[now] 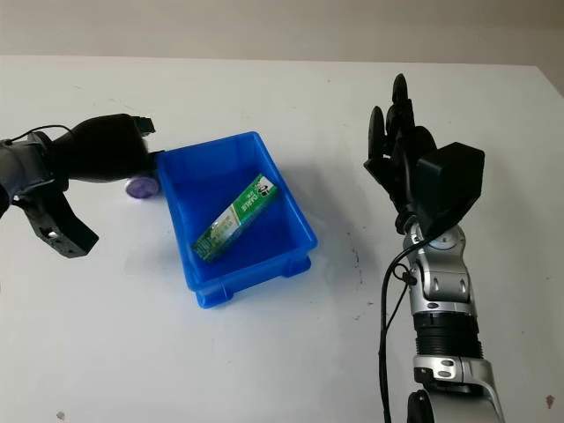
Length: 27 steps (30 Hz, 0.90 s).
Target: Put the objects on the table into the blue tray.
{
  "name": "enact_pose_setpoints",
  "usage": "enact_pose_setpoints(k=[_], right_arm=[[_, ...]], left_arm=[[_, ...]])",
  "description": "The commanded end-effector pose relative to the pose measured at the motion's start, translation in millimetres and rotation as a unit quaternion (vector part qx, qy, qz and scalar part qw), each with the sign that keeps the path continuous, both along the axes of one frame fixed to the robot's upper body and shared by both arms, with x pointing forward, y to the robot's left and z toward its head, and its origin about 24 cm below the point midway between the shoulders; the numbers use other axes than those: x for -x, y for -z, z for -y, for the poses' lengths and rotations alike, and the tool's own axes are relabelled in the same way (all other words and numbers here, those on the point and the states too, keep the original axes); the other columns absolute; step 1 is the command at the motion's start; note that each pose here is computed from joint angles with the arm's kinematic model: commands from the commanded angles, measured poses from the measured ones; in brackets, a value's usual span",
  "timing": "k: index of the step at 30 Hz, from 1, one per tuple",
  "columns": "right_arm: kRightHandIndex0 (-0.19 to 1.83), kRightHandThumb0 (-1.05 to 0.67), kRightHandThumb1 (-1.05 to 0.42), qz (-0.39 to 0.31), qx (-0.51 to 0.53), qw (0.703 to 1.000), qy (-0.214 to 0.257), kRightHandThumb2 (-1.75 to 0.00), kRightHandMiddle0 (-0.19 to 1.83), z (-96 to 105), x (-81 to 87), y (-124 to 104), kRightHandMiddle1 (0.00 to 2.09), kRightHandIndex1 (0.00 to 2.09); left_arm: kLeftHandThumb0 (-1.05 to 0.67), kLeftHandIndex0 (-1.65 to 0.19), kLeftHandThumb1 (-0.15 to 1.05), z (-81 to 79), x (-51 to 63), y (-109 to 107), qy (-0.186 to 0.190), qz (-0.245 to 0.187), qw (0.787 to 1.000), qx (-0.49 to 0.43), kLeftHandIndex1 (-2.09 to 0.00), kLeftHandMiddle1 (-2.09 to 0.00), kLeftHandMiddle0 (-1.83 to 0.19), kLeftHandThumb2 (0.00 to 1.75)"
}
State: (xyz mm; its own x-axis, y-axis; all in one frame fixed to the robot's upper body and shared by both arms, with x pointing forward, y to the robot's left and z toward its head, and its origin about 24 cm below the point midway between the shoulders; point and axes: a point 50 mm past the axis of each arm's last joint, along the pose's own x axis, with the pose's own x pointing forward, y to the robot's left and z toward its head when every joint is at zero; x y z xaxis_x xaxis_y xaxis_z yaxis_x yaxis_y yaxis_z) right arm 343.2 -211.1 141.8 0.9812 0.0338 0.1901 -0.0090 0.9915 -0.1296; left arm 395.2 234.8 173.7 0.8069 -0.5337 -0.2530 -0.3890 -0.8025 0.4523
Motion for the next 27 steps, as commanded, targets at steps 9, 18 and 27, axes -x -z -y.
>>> enact_pose_setpoints(k=[9, 18, 27], right_arm=[[-0.19, -0.72, -1.05, 0.011, 0.006, 1.000, -0.004, -0.76, -0.19, 3.5, 1.4, -5.3, 0.00, 0.00], [-0.19, -0.73, -1.05, 0.008, 0.002, 1.000, -0.010, -0.75, -0.19, 3.7, 1.1, -4.9, 0.00, 0.00], [-0.19, -0.71, -1.05, 0.008, 0.000, 1.000, -0.016, -0.76, -0.19, 2.2, 0.5, -3.7, 0.00, 0.00]], left_arm=[[-0.52, -0.24, 1.05, -13.2, 1.3, 21.6, -0.111, -0.022, 0.992, 0.047, -2.09, -2.09, -0.71, 0.33], [-0.46, -0.24, 1.05, -19.9, -2.5, 9.3, -0.159, 0.020, 0.982, 0.101, -2.09, -2.09, -0.78, 0.30], [-0.38, 0.03, 1.05, -32.4, -5.9, -9.7, -0.225, 0.050, 0.965, 0.128, -2.06, -2.09, -0.47, 0.26]])
